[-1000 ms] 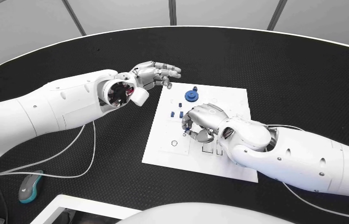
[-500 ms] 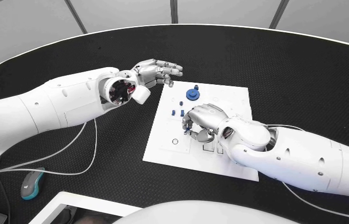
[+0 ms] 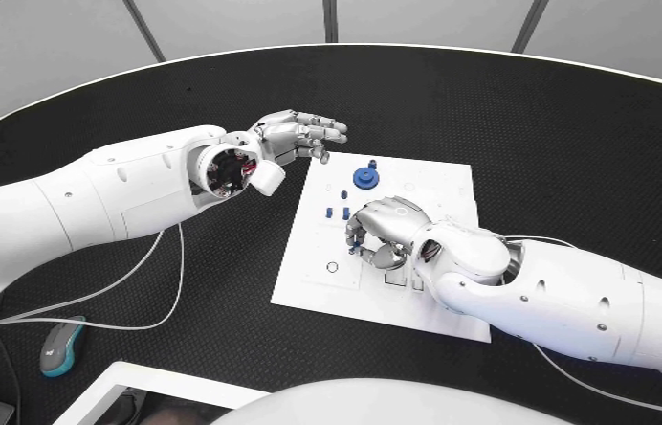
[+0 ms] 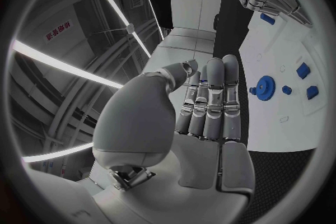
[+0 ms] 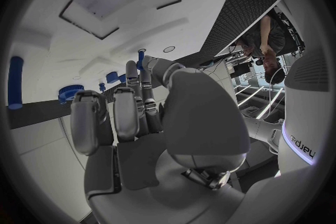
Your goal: Assemble the parts on the task board
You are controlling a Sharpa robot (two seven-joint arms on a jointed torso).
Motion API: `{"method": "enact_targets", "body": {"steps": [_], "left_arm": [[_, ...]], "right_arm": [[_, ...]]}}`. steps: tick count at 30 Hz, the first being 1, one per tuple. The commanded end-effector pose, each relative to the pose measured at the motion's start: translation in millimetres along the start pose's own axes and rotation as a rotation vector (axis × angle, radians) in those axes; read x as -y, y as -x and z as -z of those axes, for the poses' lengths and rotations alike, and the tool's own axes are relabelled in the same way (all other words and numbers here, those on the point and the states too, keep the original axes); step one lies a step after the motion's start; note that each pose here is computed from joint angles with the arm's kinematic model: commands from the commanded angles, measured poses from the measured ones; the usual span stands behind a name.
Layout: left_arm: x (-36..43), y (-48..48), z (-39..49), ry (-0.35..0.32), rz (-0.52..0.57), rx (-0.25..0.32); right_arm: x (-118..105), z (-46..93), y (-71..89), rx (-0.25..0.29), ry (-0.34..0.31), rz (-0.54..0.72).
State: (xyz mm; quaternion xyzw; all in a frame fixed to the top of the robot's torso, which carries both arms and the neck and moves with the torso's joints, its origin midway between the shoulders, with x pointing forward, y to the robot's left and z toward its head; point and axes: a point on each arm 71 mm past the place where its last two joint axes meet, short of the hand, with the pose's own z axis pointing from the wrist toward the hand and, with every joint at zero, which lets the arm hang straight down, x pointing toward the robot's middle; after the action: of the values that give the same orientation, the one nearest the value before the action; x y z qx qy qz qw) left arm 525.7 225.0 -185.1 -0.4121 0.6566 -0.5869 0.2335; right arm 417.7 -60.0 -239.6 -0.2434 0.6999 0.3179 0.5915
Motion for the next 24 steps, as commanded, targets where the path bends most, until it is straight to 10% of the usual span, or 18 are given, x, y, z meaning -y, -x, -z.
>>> {"method": "enact_targets", "body": {"steps": [1, 24], "left_arm": [[0.1, 0.4, 0.3, 0.000, 0.000, 0.001], [0.3, 0.1, -0.5, 0.002, -0.001, 0.000]], "right_arm": [[-0.4, -0.6, -1.3, -0.003, 0.000, -0.001], [-5.3, -5.5, -9.0, -0.037, 0.006, -0.001]]}}
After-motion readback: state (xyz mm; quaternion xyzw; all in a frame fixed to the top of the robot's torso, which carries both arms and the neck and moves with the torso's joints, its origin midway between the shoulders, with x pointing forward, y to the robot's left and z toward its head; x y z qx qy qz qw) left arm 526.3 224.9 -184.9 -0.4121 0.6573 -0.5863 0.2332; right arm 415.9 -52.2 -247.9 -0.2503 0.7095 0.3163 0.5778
